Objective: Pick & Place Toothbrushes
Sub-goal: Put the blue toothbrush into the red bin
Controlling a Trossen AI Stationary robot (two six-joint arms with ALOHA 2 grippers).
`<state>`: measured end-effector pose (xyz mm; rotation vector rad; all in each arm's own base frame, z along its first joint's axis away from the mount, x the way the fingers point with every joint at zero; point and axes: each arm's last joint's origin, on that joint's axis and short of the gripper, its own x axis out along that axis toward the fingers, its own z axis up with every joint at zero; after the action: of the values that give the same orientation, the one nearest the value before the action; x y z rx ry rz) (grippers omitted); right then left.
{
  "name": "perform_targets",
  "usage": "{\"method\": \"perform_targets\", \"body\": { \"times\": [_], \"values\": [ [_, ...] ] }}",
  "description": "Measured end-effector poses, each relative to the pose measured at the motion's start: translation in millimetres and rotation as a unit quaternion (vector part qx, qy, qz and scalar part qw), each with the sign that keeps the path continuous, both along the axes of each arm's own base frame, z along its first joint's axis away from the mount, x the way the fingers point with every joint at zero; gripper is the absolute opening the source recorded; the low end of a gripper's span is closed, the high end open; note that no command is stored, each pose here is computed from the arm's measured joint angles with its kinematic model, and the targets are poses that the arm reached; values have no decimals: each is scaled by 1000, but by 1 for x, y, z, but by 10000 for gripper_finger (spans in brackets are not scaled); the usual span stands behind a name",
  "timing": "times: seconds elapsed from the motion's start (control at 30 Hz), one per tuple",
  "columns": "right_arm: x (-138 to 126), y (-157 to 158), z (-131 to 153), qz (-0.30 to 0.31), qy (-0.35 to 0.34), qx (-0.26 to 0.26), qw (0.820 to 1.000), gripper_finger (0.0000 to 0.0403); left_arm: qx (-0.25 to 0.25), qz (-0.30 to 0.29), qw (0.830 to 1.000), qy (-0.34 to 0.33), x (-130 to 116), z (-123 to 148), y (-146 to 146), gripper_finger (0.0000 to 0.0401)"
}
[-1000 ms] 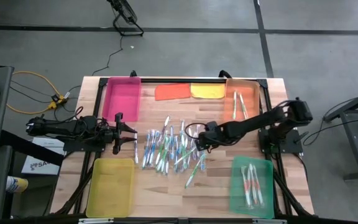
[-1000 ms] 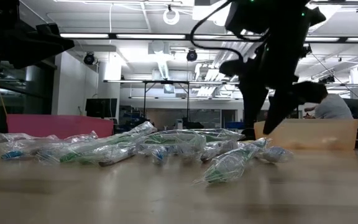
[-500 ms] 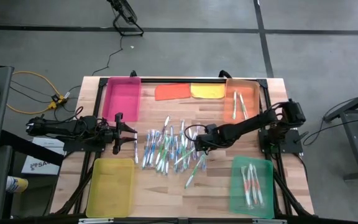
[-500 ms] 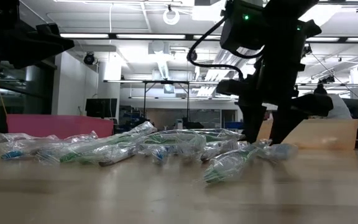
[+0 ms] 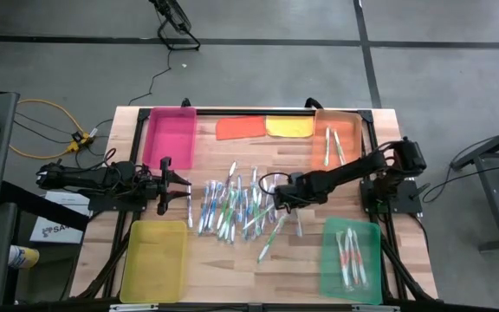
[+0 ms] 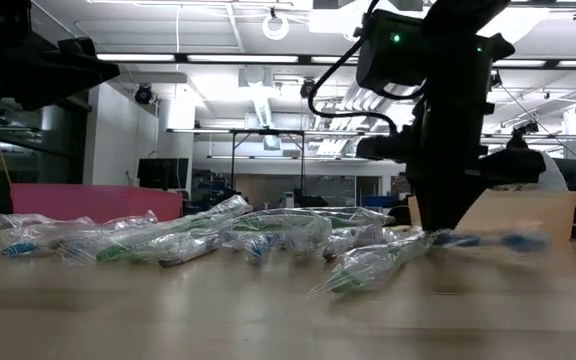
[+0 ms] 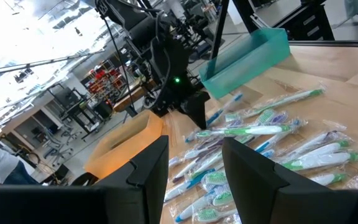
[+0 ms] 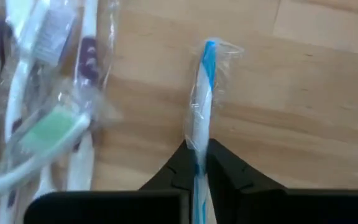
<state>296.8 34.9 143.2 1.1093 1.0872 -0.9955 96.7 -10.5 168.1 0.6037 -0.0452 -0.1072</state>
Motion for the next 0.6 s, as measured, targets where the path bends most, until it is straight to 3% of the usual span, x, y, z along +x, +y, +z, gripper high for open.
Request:
{"method": "perform_targets", "body": {
  "times": [0.23, 0.33, 0.43, 0.6],
  "values": [
    [-9, -3, 32, 19, -41, 9, 999, 17, 0, 0, 1000, 0, 0, 0, 0, 147],
    [-15, -5, 52, 57, -80, -11, 995, 15, 0, 0, 1000, 0, 0, 0, 0, 147],
    [-21, -7, 74, 100, -123, -55, 986, 16, 0, 0, 1000, 0, 0, 0, 0, 147],
    [-28, -17, 108, 161, -201, -152, 954, 16, 0, 0, 1000, 0, 0, 0, 0, 147]
  ]
}}
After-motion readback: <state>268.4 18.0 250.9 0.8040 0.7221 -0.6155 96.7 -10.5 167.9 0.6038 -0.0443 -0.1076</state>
